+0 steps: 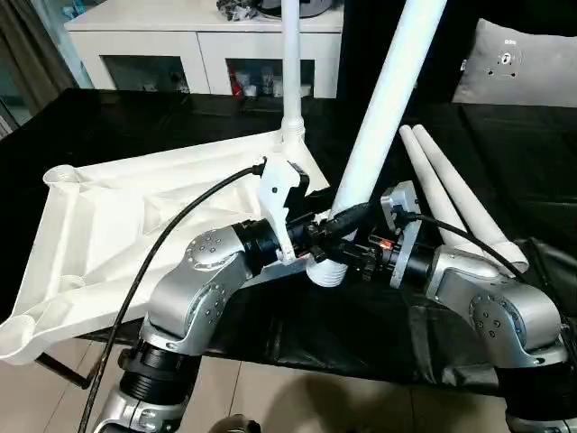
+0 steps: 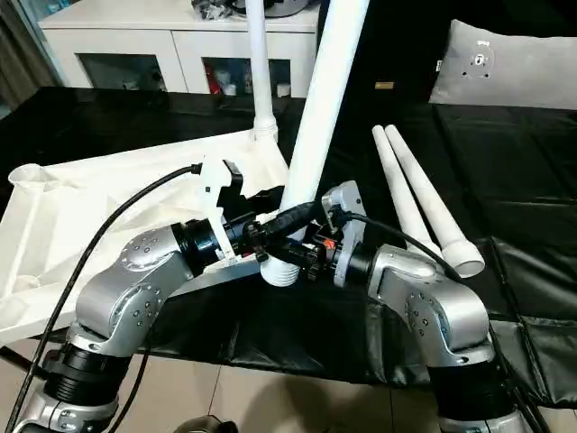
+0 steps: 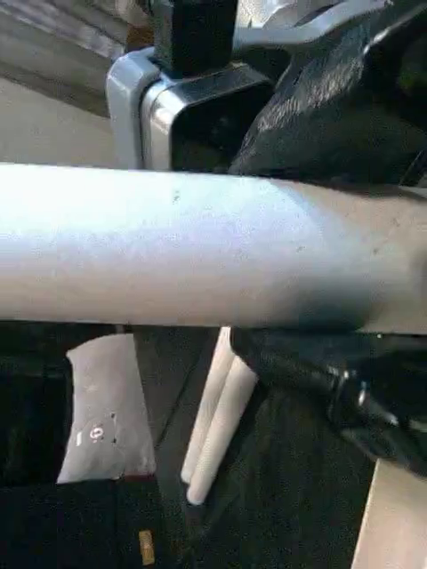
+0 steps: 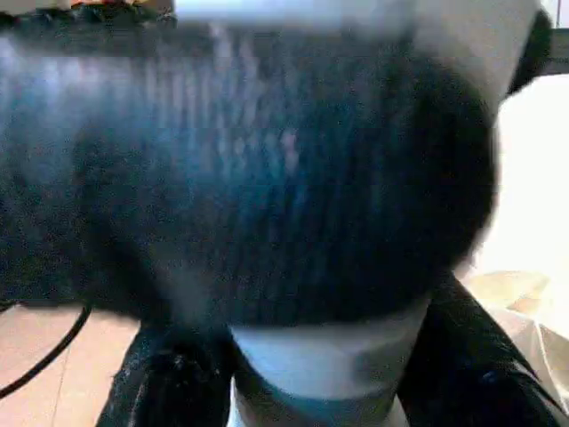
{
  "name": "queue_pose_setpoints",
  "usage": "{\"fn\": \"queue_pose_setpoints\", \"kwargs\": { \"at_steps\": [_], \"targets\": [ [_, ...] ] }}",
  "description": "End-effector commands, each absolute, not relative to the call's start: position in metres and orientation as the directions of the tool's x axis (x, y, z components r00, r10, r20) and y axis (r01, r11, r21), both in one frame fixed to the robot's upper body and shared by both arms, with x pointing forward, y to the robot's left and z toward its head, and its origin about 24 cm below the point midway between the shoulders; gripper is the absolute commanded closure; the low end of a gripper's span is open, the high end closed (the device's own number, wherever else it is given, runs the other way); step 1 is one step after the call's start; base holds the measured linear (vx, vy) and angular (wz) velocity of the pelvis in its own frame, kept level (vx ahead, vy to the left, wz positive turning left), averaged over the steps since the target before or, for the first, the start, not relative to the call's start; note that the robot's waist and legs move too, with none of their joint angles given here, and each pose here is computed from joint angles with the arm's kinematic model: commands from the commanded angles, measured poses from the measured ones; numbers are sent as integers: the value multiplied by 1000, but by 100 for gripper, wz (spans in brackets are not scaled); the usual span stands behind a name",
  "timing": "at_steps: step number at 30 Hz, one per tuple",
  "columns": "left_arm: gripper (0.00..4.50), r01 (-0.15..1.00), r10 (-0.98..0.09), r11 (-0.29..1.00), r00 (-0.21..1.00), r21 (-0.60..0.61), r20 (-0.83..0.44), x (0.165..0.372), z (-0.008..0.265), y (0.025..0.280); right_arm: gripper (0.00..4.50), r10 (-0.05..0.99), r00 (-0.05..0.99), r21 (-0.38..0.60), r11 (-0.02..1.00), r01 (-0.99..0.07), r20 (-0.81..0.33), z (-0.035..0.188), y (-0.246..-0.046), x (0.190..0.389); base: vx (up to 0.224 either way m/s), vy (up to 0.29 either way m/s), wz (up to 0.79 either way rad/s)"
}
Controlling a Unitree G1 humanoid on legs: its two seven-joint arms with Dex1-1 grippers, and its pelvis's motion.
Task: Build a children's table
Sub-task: Insert table leg to table base
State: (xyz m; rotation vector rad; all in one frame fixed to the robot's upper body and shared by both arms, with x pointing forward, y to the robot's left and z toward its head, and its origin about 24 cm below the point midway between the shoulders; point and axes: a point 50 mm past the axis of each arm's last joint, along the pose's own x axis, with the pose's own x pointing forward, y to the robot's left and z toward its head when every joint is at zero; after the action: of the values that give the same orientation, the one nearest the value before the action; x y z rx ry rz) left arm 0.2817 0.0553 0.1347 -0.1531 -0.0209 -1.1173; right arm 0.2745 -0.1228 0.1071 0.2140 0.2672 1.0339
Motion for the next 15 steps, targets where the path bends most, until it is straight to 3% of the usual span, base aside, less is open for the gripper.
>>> {"fn": "queue_pose_setpoints", "kwargs": {
  "at_steps": [1,7,11,15],
  "targets": [
    [187,933,-930,347,355,-98,90,271,136,54,257,843,524,286,536,-794,-124,111,-127,279,0,0,0],
    [152,942,-940,313,325,-120,103,267,136,53,259,840,528,283,541,-792,-128,109,-127,278,0,0,0],
    [148,953,-943,225,265,-202,202,261,144,55,259,827,551,260,559,-788,-109,110,-126,279,0,0,0],
    [148,940,-912,235,300,-246,278,264,151,58,259,824,552,245,566,-787,-129,109,-124,278,0,0,0]
  ]
}}
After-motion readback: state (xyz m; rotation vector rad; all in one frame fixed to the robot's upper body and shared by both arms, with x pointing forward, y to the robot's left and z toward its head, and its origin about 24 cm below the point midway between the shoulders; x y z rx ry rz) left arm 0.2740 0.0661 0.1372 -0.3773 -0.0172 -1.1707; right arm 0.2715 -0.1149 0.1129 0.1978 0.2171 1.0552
